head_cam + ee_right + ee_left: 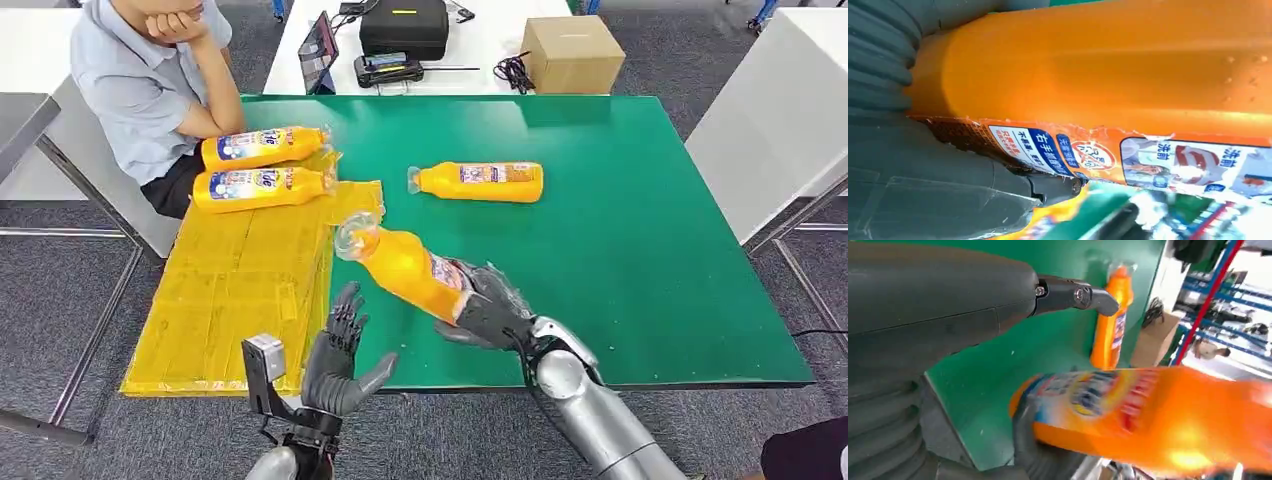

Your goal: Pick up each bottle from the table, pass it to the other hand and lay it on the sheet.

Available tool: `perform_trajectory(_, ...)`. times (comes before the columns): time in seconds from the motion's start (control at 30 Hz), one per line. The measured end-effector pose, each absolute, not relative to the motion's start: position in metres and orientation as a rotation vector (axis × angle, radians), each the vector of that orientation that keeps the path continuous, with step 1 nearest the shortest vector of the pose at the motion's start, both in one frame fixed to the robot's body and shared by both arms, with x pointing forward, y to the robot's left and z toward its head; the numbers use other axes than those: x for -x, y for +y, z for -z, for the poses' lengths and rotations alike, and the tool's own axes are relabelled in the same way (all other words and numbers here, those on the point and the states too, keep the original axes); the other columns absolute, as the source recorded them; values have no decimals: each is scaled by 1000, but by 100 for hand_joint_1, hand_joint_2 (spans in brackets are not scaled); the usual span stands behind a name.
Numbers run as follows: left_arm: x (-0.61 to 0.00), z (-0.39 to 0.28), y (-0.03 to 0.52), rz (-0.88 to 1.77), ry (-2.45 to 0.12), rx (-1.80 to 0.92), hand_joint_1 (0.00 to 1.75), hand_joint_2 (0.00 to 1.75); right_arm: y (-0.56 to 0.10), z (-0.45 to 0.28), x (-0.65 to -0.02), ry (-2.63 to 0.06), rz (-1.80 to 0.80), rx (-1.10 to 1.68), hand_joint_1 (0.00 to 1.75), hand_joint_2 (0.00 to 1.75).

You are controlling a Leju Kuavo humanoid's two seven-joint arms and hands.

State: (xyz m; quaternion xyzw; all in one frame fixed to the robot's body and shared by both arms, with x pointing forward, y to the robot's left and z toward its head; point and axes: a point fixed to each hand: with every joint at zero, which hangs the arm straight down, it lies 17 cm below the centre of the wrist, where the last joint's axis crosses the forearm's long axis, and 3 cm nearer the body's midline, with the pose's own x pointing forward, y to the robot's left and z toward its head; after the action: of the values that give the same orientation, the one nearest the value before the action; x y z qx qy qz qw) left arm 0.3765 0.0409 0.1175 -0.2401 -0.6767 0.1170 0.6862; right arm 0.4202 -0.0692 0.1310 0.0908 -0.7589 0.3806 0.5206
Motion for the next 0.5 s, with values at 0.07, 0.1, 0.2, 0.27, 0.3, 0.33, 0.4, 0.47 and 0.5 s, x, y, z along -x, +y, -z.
perform_trajectory(0.07,-377,-117,39,-261,-1509,554,0,175,-60,-139,-417,-1840,-911,-241,175,175)
perform_trajectory(0.1,-377,-116,38,-260,-1507,555,0,175,-57,-142,-417,-1846,-909,-248,175,175)
perform_trajectory(0.2,-377,-115,35,-250,-1502,573,0,175,-49,-148,-413,-1860,-899,-286,175,175)
perform_trajectory(0.27,-378,-118,33,-246,-1502,606,0,175,-43,-153,-409,-1867,-897,-328,175,175)
perform_trajectory(0.3,-379,-120,32,-245,-1504,615,0,175,-41,-154,-408,-1867,-899,-339,175,175)
perform_trajectory(0.33,-380,-122,32,-244,-1508,629,0,175,-38,-155,-406,-1866,-903,-357,175,175)
perform_trajectory(0.4,-381,-127,30,-238,-1526,651,0,175,-32,-156,-401,-1862,-918,-390,175,175)
perform_trajectory(0.47,-382,-134,30,-234,-1555,660,0,175,-27,-155,-396,-1855,-937,-417,175,175)
perform_trajectory(0.5,-382,-138,32,-230,-1578,650,0,175,-24,-153,-394,-1850,-948,-429,175,175)
